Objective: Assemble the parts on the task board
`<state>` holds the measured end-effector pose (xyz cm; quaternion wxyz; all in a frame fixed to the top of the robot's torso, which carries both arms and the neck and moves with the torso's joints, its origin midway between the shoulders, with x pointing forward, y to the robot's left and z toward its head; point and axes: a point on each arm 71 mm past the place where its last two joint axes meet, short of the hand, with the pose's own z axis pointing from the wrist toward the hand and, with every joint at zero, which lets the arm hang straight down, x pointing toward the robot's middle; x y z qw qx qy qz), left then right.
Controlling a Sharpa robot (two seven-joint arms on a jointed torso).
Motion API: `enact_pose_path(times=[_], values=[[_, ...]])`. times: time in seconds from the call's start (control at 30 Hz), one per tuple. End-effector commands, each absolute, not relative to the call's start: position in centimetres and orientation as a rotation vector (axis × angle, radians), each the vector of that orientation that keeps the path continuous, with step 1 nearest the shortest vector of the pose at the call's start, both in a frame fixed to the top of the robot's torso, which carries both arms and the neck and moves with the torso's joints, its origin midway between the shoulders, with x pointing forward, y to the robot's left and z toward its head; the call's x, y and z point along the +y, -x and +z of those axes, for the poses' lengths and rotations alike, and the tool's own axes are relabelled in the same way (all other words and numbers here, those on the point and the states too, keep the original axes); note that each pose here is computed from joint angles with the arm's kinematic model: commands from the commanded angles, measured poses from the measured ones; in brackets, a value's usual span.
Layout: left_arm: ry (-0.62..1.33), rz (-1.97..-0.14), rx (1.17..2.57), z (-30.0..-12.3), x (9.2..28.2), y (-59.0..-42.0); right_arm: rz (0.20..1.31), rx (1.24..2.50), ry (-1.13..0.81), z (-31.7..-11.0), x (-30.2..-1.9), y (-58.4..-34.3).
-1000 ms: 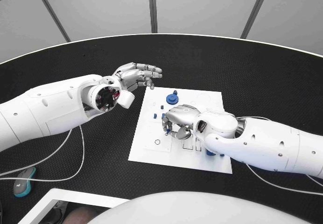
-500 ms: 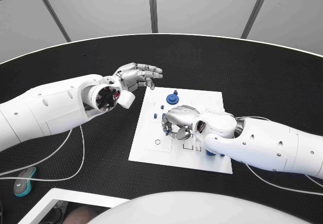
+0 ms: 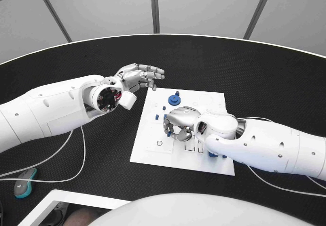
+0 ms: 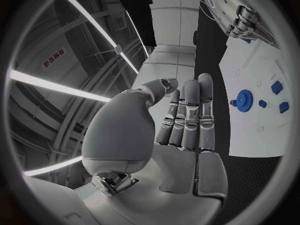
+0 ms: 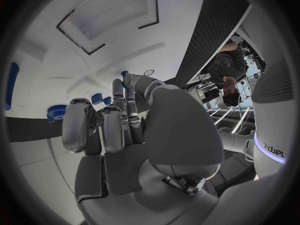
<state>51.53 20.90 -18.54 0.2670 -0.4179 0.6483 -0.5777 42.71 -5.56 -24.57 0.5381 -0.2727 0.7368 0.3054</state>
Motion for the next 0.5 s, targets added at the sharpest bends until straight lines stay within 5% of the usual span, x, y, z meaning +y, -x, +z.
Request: enact_pose_path(times=[0.03,0.5], values=[[1.128,-1.560,1.750,-18.54,20.89,-51.53,0.724,1.757,0.651,-24.65,-5.47,-42.74],[1.127,-1.560,1.753,-18.53,20.85,-51.51,0.717,1.773,0.658,-25.09,-5.24,-42.75]])
